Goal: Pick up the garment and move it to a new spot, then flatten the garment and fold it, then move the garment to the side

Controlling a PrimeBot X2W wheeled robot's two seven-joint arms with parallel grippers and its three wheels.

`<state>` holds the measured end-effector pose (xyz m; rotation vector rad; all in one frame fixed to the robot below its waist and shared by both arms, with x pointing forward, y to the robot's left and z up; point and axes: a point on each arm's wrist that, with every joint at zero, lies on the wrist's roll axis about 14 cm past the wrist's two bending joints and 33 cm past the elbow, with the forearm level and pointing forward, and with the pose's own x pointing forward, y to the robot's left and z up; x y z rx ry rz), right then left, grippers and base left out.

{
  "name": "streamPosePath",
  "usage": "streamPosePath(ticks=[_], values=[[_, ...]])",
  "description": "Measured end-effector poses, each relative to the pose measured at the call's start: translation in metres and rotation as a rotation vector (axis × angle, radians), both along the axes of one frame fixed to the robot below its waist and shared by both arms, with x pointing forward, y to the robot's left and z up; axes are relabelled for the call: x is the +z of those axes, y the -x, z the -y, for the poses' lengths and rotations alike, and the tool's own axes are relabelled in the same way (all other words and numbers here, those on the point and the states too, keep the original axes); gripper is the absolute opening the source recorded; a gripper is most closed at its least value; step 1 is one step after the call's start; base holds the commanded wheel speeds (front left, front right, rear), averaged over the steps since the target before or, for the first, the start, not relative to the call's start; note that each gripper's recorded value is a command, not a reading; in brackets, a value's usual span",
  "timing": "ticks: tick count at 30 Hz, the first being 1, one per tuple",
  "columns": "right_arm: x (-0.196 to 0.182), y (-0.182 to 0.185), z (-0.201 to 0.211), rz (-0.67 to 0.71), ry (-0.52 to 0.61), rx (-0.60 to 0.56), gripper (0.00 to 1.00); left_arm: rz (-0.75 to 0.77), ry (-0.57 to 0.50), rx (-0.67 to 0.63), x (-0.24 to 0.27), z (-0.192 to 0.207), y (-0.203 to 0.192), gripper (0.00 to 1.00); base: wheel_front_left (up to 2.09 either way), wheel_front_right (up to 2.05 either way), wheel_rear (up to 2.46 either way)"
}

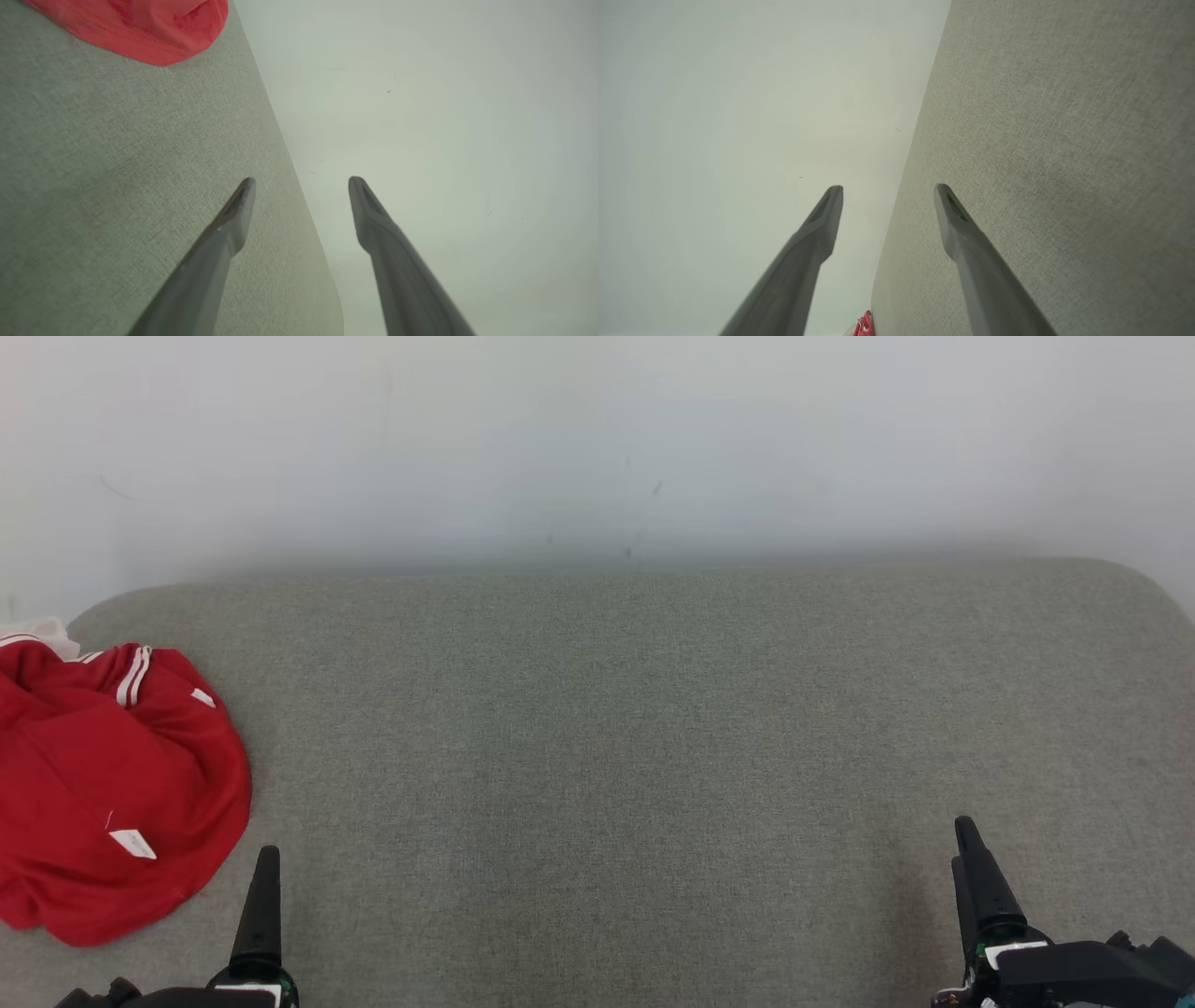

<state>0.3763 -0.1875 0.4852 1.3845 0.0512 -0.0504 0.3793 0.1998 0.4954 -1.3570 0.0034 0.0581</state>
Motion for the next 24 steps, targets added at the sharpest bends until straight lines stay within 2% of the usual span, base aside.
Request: streamPosePath(ticks=[24], values=[[0.016,-0.001,-0.012,0.064,0.444,0.037,1.00,0.040,-0.453,0.019,0.020,0.000,0.001,1.00,0.00,0.00,0.00]])
